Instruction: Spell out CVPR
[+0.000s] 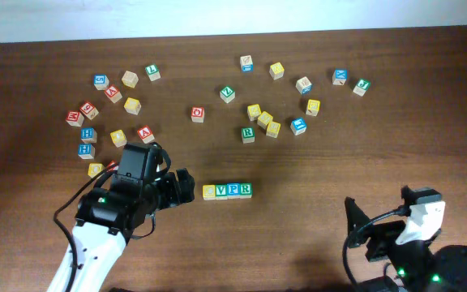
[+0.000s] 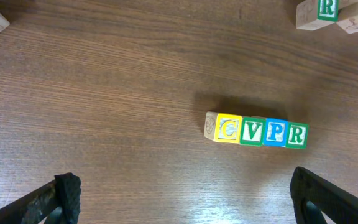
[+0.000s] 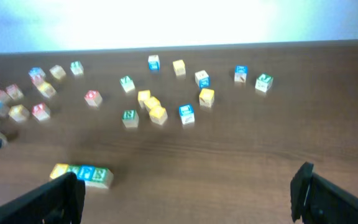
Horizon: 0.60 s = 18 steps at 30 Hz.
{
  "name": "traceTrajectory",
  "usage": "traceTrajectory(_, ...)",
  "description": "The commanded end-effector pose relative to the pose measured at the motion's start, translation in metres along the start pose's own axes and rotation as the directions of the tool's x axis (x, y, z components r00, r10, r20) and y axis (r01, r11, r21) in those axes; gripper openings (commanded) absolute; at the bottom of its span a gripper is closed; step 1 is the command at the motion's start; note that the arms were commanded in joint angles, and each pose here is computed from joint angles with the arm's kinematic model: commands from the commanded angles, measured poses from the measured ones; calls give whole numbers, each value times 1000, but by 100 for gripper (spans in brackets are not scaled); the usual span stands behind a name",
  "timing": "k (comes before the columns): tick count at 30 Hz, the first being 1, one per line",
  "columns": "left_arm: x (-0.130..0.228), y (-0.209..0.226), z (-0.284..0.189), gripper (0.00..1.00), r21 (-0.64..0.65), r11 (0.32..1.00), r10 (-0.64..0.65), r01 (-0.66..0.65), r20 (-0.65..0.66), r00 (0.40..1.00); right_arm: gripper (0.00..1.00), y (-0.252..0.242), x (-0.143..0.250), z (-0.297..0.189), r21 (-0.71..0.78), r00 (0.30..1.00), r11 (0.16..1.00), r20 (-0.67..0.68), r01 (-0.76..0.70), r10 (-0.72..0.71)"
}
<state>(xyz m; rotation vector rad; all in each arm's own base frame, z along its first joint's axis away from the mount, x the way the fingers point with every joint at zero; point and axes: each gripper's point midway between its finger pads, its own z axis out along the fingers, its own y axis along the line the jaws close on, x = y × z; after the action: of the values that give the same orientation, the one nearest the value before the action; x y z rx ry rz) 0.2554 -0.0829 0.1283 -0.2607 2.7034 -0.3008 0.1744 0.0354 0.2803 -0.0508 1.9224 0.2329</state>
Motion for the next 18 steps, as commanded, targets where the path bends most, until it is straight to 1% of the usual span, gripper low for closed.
traceTrajectory(1, -6, -1, -5, 99, 4, 1000, 7, -7, 21, 1000, 98, -2, 27, 33, -26, 997, 999, 75, 36, -34)
traceTrajectory(5, -6, -1, -5, 99, 4, 1000, 7, -7, 21, 1000, 98, -5, 49, 64, -37, 983, 998, 183, 41, -33)
traceTrajectory(9, -6, -1, -5, 99, 4, 1000, 7, -7, 21, 1000, 98, -8, 60, 78, -36, 966, 998, 254, 51, -40)
traceTrajectory(14, -6, -1, -5, 99, 4, 1000, 7, -7, 21, 1000, 98, -12, 65, 93, -32, 943, 998, 329, 51, -38)
traceTrajectory(18, -6, -1, -5, 99, 4, 1000, 7, -7, 21, 1000, 98, -13, 70, 99, -34, 934, 998, 355, 53, -38)
